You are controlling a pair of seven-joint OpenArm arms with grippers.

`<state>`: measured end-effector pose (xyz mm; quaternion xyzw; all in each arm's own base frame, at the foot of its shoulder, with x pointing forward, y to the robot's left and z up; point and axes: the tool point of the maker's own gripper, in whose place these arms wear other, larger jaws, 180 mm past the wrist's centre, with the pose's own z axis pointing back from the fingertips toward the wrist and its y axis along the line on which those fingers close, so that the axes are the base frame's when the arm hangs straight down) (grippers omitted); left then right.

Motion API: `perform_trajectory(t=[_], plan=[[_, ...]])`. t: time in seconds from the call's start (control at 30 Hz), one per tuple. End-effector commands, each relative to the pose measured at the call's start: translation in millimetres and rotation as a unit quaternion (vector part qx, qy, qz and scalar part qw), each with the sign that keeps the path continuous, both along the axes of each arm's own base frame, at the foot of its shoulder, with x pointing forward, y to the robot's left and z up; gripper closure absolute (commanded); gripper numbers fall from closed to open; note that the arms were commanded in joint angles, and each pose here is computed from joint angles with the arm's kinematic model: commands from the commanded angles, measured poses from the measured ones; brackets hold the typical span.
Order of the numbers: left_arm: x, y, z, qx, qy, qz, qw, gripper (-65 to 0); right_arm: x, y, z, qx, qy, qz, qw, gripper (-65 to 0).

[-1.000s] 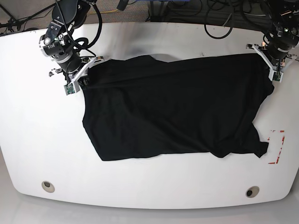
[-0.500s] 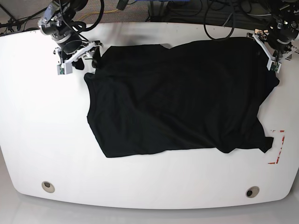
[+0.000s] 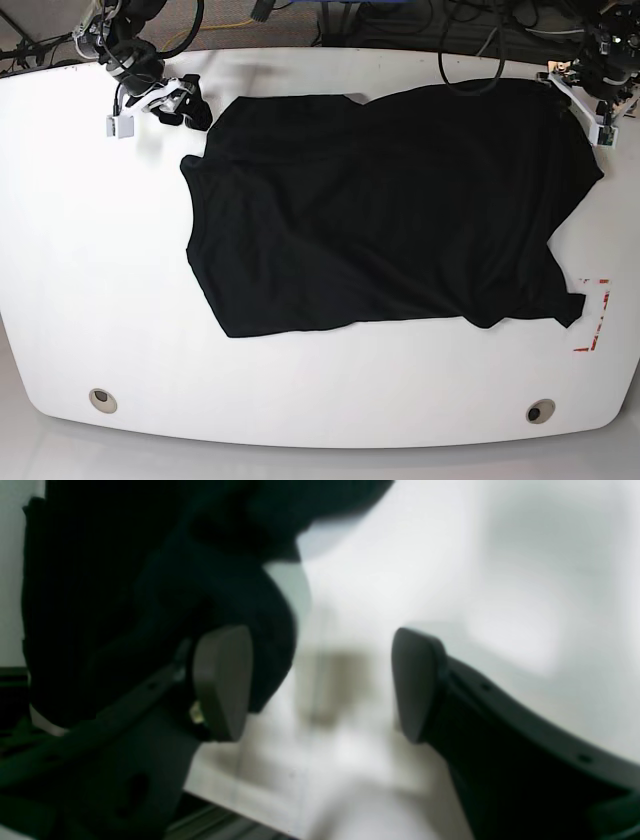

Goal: Fold the T-shirt properly
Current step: 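Release the T-shirt and regrasp its edge with both grippers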

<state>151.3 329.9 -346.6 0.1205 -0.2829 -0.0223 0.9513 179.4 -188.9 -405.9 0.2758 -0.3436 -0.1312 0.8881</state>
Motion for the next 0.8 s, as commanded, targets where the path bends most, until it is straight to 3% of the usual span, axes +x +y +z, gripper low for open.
perform_trajectory(t=[0.0, 0.23, 0.5, 0.6, 0.77], plan=[[9, 8, 18, 0.002, -0.040, 0.004, 0.999, -41.0, 2, 4, 3, -0.004, -0.005, 0.013, 0.9999, -42.3], [18, 35, 49, -0.002, -0.121, 0.061, 0.991, -41.0, 10, 33, 3, 0.014, -0.012, 0.051, 0.9985, -42.3], [24, 53, 47, -0.020, -0.148, 0.102, 0.984, -41.1, 23, 53, 9, 0.026, -0.035, 0.073, 0.9964, -41.4], [27, 55, 43, -0.032, -0.152, 0.109, 0.982, -41.3, 23, 53, 9, 0.025, -0.035, 0.074, 0.9963, -33.9], [36, 53, 32, -0.057, -0.155, 0.114, 0.980, -41.4, 23, 52, 9, 0.025, -0.035, 0.074, 0.9963, -15.1]])
